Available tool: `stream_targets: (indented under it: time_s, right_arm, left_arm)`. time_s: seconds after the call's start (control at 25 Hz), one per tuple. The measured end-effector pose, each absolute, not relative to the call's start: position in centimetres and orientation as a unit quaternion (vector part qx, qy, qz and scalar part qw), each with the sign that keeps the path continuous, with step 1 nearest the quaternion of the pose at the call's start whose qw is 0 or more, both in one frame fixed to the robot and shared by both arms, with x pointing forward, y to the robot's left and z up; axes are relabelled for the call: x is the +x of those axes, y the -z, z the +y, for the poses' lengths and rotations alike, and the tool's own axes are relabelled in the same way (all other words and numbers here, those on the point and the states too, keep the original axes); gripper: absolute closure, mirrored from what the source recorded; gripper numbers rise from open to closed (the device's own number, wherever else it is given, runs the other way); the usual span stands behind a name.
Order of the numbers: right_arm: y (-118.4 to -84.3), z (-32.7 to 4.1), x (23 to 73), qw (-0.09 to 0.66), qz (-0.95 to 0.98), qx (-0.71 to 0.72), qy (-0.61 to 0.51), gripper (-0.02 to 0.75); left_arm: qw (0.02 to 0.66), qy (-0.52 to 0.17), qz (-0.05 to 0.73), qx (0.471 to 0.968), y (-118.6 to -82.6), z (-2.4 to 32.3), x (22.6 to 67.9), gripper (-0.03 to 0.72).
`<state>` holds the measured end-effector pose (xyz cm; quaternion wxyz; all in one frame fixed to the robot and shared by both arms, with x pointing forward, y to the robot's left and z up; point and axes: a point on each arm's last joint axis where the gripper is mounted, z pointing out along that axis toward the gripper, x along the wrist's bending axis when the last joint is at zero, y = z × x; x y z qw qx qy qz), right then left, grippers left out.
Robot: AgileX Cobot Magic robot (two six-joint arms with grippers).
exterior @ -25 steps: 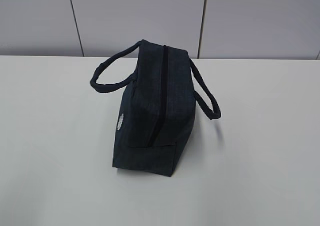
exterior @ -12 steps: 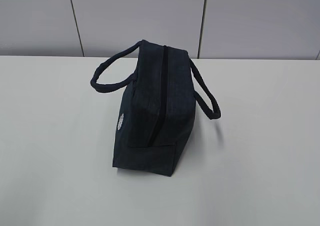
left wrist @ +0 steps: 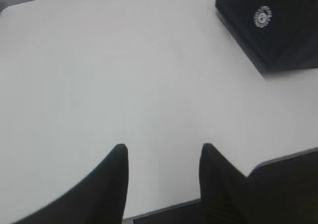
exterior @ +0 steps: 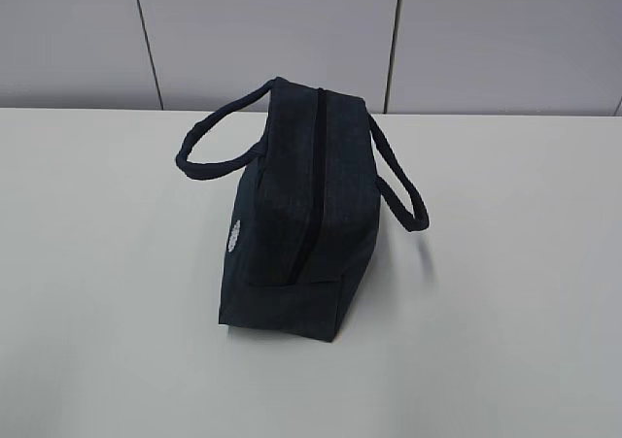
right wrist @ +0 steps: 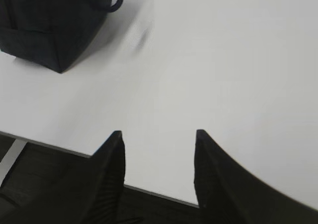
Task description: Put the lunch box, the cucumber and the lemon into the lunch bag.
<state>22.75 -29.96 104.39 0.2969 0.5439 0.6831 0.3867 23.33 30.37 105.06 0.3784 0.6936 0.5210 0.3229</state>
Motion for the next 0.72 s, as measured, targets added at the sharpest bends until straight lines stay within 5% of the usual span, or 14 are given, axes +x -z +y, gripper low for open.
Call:
stream_targets:
  time_s: [0.28,0.72]
  right_arm:
    - [-104.40,-29.75,22.78,0.332,0.629,0.606,-0.357,0.389]
    - [-104.39,-29.67,22.81,0.349,0.600,0.634,-0.341,0.389]
  left_arm:
    - [0.347,-0.356,0.583,0.643,-105.06,30.26,23.27,0.366]
    - [0.340,-0.363,0.594,0.632,-105.06,30.24,23.26,0.366]
